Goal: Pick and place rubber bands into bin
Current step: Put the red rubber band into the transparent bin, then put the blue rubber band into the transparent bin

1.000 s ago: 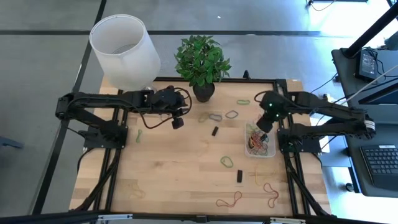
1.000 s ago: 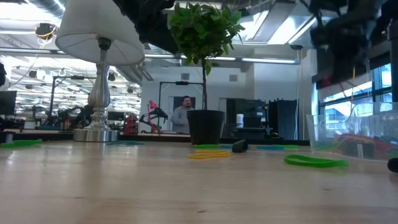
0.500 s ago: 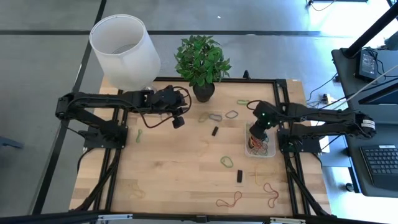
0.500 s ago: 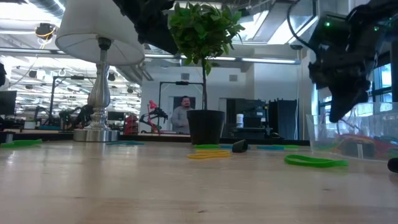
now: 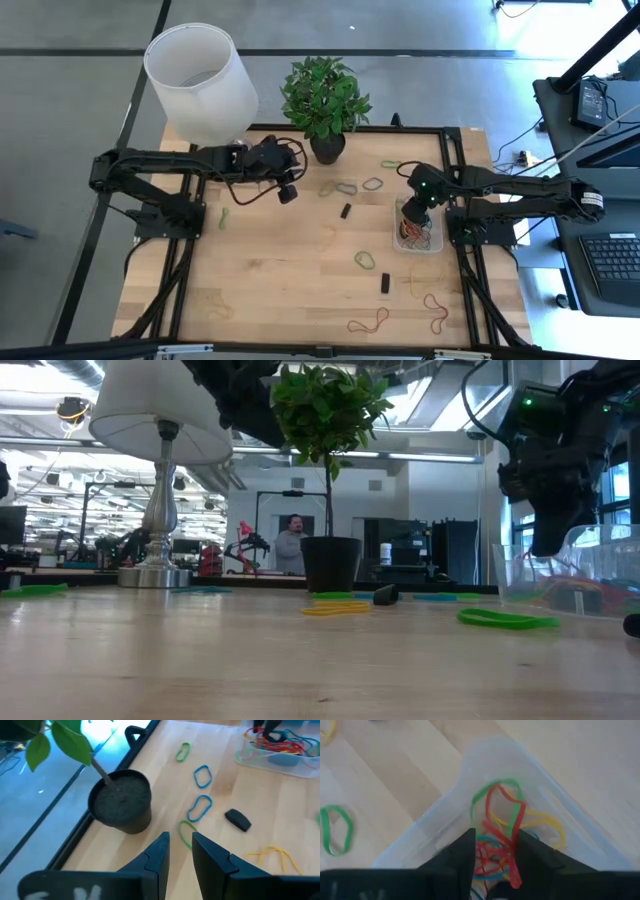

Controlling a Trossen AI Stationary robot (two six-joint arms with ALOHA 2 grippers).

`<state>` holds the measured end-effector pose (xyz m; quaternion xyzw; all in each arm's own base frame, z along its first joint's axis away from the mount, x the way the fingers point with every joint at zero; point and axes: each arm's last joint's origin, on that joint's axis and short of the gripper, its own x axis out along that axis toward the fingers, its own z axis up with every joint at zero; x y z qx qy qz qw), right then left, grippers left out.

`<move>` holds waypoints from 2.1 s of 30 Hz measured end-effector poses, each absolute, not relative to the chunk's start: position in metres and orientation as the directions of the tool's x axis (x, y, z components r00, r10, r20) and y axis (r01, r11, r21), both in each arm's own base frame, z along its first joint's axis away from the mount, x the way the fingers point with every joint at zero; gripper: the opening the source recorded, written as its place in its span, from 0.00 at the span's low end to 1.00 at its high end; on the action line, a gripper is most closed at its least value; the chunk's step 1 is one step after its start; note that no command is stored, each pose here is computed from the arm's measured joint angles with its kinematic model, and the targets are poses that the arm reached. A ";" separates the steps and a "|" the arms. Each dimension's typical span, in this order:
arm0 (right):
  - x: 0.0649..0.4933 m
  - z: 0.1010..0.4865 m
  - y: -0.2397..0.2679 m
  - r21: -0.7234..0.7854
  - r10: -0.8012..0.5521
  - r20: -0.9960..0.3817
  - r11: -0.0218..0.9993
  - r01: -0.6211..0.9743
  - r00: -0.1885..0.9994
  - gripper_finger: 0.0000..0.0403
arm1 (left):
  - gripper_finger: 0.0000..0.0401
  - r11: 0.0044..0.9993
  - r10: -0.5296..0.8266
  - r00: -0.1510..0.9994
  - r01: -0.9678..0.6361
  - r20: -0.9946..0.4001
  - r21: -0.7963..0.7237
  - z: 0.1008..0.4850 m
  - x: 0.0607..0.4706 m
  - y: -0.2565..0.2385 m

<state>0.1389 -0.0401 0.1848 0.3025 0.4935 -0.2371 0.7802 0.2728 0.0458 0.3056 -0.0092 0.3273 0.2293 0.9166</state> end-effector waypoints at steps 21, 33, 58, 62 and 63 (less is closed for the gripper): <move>0.140 0.258 -0.041 0.216 -0.090 -0.909 0.732 0.646 0.406 0.40 | 0.19 0.859 0.509 0.671 -0.438 -0.539 0.265 0.310 0.277 0.049; 0.140 0.258 -0.044 0.127 -0.179 -0.906 0.751 0.647 0.385 0.40 | 0.29 0.899 0.438 0.701 -0.337 -0.562 0.280 0.283 0.318 0.057; 0.144 0.261 -0.046 0.132 -0.221 -0.877 0.743 0.656 0.427 0.40 | 0.43 0.900 0.403 0.640 -0.148 -0.654 0.410 0.151 0.426 0.082; 0.146 0.262 -0.046 0.137 -0.225 -0.870 0.744 0.654 0.439 0.40 | 0.41 0.928 0.334 0.652 -0.103 -0.681 0.357 0.131 0.430 0.087; 0.146 0.262 -0.046 0.139 -0.226 -0.869 0.744 0.653 0.441 0.40 | 0.41 0.931 0.325 0.658 -0.099 -0.679 0.351 0.128 0.431 0.088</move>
